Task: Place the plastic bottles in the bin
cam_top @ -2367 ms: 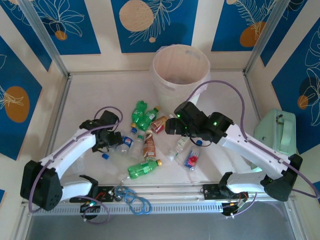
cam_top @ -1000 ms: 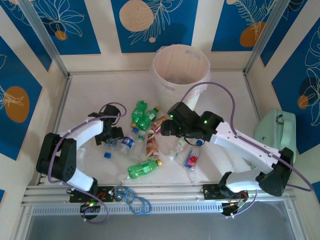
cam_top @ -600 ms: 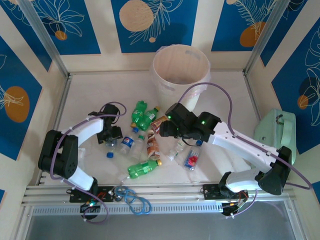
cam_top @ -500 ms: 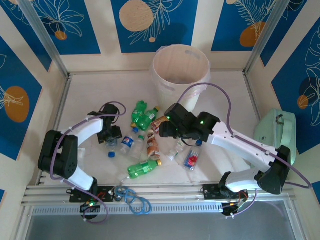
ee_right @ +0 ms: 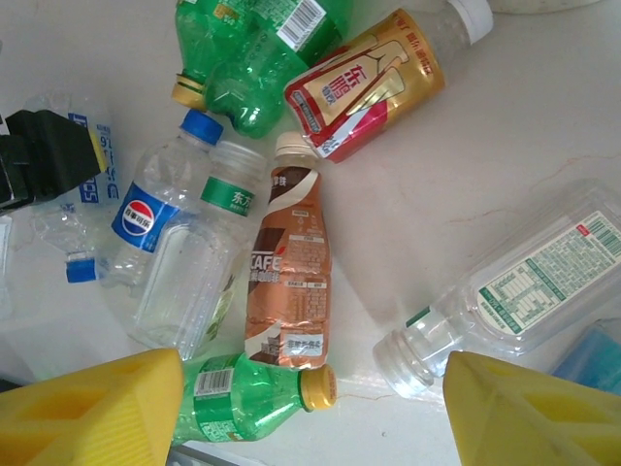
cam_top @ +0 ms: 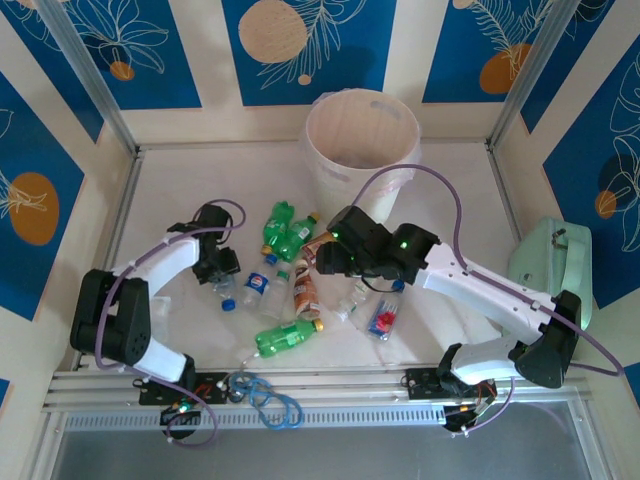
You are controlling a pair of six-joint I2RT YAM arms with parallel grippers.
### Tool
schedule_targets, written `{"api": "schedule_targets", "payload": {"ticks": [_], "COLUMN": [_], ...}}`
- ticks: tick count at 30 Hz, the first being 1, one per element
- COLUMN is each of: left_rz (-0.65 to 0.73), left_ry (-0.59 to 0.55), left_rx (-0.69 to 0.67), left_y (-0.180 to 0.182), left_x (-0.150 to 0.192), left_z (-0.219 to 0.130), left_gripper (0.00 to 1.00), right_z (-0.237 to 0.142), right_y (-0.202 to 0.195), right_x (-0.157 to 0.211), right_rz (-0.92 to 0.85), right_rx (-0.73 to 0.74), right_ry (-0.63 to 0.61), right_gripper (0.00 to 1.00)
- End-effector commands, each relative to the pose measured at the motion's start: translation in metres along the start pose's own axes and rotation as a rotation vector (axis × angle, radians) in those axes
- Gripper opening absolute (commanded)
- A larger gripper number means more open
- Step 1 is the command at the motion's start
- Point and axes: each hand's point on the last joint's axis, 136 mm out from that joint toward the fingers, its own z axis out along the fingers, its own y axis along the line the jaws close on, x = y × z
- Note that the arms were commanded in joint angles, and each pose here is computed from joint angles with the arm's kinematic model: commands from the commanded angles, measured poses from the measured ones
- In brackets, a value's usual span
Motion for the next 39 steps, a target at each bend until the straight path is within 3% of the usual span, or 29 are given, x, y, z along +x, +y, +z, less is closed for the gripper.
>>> {"api": "schedule_targets", "payload": {"ticks": [1, 7, 17, 23, 30, 39], "left_rz": [-0.042, -0.095, -0.247, -0.284, -0.254, -0.246], "left_ry": [-0.068, -0.196, -0.181, -0.13, -0.093, -0.06], "left_rx": [0.07, 0.226, 0.693, 0.878, 0.953, 1.0], "left_y": [-0.008, -0.031, -0.094, -0.117, -0.13, -0.138], "left_x": [-0.016, -0.041, -0.044, -0.039, -0.032, -0.024], "left_z": [-0.038, -0.12, -0.211, -0.236, -0.249, -0.251], "left_gripper": [0.54, 0.55, 0.56, 0.56, 0.56, 0.55], "right_z": [-0.015, -0.034, -0.043, -0.034, -0.04, -0.035], "right_y": [0.034, 0.104, 0.154, 0.149, 0.151, 0.15], "right_x": [-0.008, 0.0, 0.004, -0.008, -0.021, -0.027], "right_rz": [-0.075, -0.242, -0.303, -0.227, -0.146, -0.121], "right_rx": [-0.112, -0.368, -0.532, -0.532, -0.642, -0.642], "right_ry": [-0.031, 0.01, 0.092, 0.116, 0.137, 0.14], "right_gripper": [0.72, 0.72, 0.69, 0.65, 0.6, 0.56]}}
